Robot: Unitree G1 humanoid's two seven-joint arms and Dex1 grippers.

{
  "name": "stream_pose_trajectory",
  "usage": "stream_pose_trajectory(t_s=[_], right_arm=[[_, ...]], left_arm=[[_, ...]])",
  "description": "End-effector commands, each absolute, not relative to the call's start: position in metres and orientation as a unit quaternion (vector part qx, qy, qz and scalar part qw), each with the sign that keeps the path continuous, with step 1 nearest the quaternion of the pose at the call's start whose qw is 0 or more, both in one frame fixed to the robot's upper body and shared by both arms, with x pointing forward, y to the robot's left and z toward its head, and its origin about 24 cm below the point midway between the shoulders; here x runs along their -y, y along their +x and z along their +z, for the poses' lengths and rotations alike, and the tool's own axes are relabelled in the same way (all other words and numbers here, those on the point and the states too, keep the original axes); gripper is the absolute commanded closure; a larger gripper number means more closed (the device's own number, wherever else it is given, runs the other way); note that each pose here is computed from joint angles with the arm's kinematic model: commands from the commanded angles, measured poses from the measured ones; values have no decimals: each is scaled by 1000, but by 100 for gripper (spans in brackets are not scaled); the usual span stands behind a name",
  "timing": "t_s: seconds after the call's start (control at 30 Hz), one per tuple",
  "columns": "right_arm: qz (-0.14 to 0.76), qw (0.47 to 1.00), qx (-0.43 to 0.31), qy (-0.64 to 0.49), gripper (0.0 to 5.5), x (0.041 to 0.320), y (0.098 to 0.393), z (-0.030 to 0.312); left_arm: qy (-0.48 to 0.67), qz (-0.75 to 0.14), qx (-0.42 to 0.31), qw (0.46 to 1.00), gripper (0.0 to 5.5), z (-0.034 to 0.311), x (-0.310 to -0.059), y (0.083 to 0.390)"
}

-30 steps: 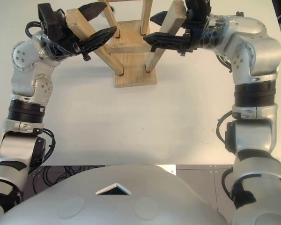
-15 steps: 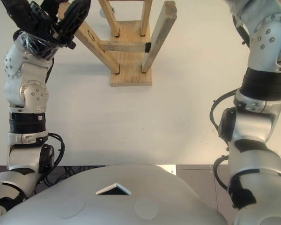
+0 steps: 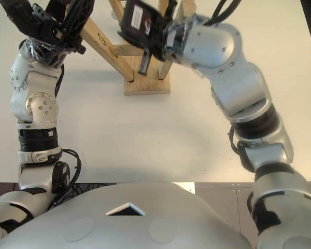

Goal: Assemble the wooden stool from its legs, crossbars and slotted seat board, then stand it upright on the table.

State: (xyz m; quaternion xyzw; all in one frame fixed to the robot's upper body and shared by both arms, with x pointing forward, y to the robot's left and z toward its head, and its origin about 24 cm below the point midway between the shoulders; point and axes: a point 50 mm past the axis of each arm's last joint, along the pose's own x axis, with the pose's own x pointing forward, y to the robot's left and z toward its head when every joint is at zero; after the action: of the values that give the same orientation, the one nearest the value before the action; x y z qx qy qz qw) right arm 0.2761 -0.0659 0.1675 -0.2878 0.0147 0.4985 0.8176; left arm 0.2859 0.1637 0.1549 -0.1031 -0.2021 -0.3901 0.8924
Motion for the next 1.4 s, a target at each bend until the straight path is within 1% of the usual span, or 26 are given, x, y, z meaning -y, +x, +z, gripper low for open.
stream_pose_trajectory(t_s=[0.03,0.13,0.3,0.33,0.37,0.4,0.47,0.5,0.57,0.6,0.67,0.73,0.8,0.93,1.0,1.03,1.1,1.13,1.17,1.23,1.27,1.3,1.33,1.37,1.4], right_arm=[[491,819,-84,-286,550,66,287,127],[505,808,-136,-273,550,66,288,102],[522,798,-174,-245,550,67,282,87],[523,798,-177,-241,550,67,281,85],[523,798,-179,-239,550,67,280,84],[522,799,-181,-238,550,67,280,83],[523,798,-182,-238,550,66,282,82],[520,799,-184,-238,550,67,283,80],[511,806,-190,-231,550,71,284,77],[509,808,-192,-228,550,73,285,78],[506,809,-194,-227,550,75,288,80],[504,810,-195,-228,550,77,289,81],[507,808,-196,-228,550,77,289,82],[505,808,-202,-227,550,80,286,79],[501,816,-187,-219,550,77,288,85],[497,824,-170,-212,550,74,291,92],[481,849,-117,-186,550,69,298,120],[464,868,-75,-162,550,68,301,143],[447,884,-37,-133,550,69,303,166],[388,916,83,-55,550,81,309,225],[362,921,139,-23,550,88,310,249],[344,918,193,28,550,96,309,274],[332,912,232,68,550,104,308,292],[315,905,263,109,550,115,309,310],[300,900,281,147,550,126,310,325]], left_arm=[[-112,-403,202,886,370,156,-155,286],[-95,-417,199,882,370,156,-148,286],[-25,-454,166,875,371,145,-127,292],[-9,-477,142,867,371,138,-118,290],[25,-504,112,856,336,129,-110,287],[56,-524,87,846,315,121,-104,283],[95,-549,55,829,278,111,-105,275],[106,-554,51,824,258,110,-107,273],[104,-532,85,836,225,125,-113,276],[95,-517,113,843,206,137,-117,277],[83,-485,171,853,203,160,-128,281],[81,-453,219,860,203,176,-136,284],[54,-426,261,865,203,191,-141,282],[-39,-402,323,856,203,223,-146,271],[-94,-368,351,856,203,239,-156,271],[-115,-345,358,860,203,244,-163,272],[-150,-276,360,879,203,247,-181,277],[-150,-228,351,896,203,240,-190,280],[-151,-178,332,914,222,230,-198,283],[-167,-72,272,945,240,200,-212,282],[-179,-41,242,953,261,185,-216,278],[-165,-20,201,965,271,168,-216,273],[-149,-10,167,975,286,154,-214,269],[-135,-13,111,985,305,136,-208,266],[-126,-18,70,989,317,123,-202,263]])
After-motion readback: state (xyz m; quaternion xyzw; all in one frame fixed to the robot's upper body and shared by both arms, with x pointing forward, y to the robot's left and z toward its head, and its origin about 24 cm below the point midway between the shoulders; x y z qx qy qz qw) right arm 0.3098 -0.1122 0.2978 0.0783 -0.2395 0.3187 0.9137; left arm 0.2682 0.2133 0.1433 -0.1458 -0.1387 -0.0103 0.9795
